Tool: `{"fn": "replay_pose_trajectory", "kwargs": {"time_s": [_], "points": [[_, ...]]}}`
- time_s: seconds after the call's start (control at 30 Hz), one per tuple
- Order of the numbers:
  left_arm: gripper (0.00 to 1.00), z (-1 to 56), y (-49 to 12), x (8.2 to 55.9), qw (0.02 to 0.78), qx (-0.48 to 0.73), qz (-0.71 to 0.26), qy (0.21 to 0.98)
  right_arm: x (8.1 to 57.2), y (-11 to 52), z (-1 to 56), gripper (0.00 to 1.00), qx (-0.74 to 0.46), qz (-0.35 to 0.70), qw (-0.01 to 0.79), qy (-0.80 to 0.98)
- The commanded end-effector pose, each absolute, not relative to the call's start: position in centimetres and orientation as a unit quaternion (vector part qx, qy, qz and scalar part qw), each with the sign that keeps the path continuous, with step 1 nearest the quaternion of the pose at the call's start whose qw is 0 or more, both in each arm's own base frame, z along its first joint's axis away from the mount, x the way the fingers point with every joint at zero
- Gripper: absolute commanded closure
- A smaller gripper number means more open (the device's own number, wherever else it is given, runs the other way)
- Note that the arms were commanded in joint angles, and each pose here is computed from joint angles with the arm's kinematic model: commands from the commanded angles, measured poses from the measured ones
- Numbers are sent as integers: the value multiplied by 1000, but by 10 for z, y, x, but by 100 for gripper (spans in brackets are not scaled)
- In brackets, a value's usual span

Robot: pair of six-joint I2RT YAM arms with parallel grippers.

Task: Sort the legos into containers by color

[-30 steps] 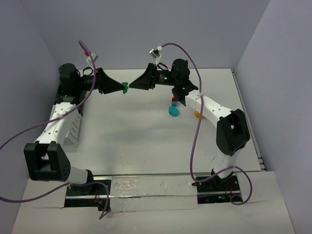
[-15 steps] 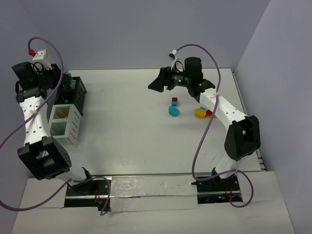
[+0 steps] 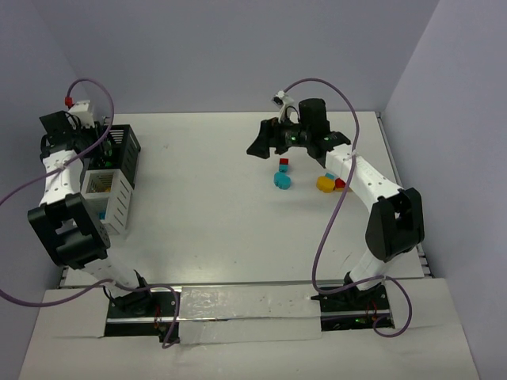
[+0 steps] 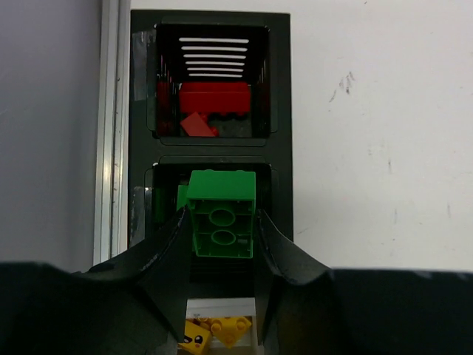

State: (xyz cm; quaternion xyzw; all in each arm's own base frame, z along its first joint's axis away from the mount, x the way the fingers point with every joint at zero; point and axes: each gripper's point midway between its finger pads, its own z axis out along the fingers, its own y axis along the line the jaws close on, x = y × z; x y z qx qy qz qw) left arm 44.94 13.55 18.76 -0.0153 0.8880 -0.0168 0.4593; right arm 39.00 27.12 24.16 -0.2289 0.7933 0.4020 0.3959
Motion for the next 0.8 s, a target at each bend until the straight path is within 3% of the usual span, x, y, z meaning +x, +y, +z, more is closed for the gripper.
{"fn": "replay_pose_trajectory", "kwargs": {"time_s": [0.0,0.27,0.37,0.43,0.47,0.63,0.77], "points": [[95,188,148,461,472,-2,7,881,395,261,263,6,-240,383,426,784],[45,178,149,448,467,-6,13,884,404,232,253,6,-231,329,433,807],[33,185,147,448,473,-4,11,881,406,208,245,6,-226,295,431,822],[30,193,145,448,481,0,8,877,408,191,240,6,-230,268,430,831],[23,204,142,449,491,7,5,871,406,180,236,6,-234,249,426,837],[22,255,130,454,540,30,-6,841,400,107,211,8,-216,166,394,878],[22,293,91,451,567,100,-72,815,376,53,186,13,-303,103,331,888]]}}
